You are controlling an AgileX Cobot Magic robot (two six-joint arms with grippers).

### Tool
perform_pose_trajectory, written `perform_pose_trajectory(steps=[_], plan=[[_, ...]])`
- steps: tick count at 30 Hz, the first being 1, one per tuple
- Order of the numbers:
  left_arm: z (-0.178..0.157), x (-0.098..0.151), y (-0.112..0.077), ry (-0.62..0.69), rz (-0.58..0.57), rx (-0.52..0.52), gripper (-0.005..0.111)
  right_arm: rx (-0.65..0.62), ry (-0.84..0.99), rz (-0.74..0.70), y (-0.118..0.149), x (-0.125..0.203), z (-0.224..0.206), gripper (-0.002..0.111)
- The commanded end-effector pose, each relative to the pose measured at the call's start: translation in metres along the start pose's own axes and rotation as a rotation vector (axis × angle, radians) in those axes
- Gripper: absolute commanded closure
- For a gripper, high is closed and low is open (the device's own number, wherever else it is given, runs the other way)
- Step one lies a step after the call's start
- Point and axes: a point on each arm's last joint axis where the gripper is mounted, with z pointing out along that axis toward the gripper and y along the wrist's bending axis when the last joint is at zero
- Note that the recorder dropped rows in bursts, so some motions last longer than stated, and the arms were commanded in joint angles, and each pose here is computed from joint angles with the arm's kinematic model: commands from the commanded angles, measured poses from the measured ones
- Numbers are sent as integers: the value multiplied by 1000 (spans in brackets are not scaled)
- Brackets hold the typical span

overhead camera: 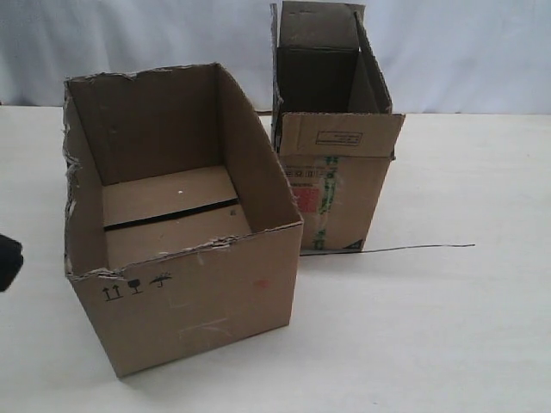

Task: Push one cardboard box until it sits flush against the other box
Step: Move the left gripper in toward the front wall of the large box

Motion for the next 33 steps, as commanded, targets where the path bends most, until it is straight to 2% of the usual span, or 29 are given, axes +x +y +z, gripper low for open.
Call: perform_pose_trajectory(steps=[1,4,8,11,13,15,17,19,21,23,24,25,26,29,33], plan=[[11,-14,-9,-72,15,84,107,1,-9,6,0,0,0,103],[27,-31,-15,-146,17,179,107,1,-9,6,0,0,0,103],[56,-38,-24,-69,50,250,107,1,-9,6,0,0,0,103],[74,-39,-28,2,24,241,107,1,-9,6,0,0,0,103],[81,-38,-29,66,8,208,107,1,-9,6,0,0,0,103],[86,-39,-27,173,-18,106,107,1,-9,6,0,0,0,103],[89,-39,-30,235,-36,60,107,1,-9,6,0,0,0,103],[95,-37,-36,281,-34,63,107,1,-9,6,0,0,0,103],[104,-34,-46,337,-11,70,107,1,-9,6,0,0,0,103],[119,-30,-55,406,30,-16,107,1,-9,6,0,0,0,103],[130,-27,-56,434,52,-132,107,1,-9,6,0,0,0,103],[135,-27,-57,440,57,-174,107,1,-9,6,0,0,0,103],[147,-27,-65,442,104,-189,107,1,-9,6,0,0,0,103],[169,-22,-74,480,147,-176,107,1,-9,6,0,0,0,103],[181,-23,-67,488,242,-260,107,1,-9,6,0,0,0,103]])
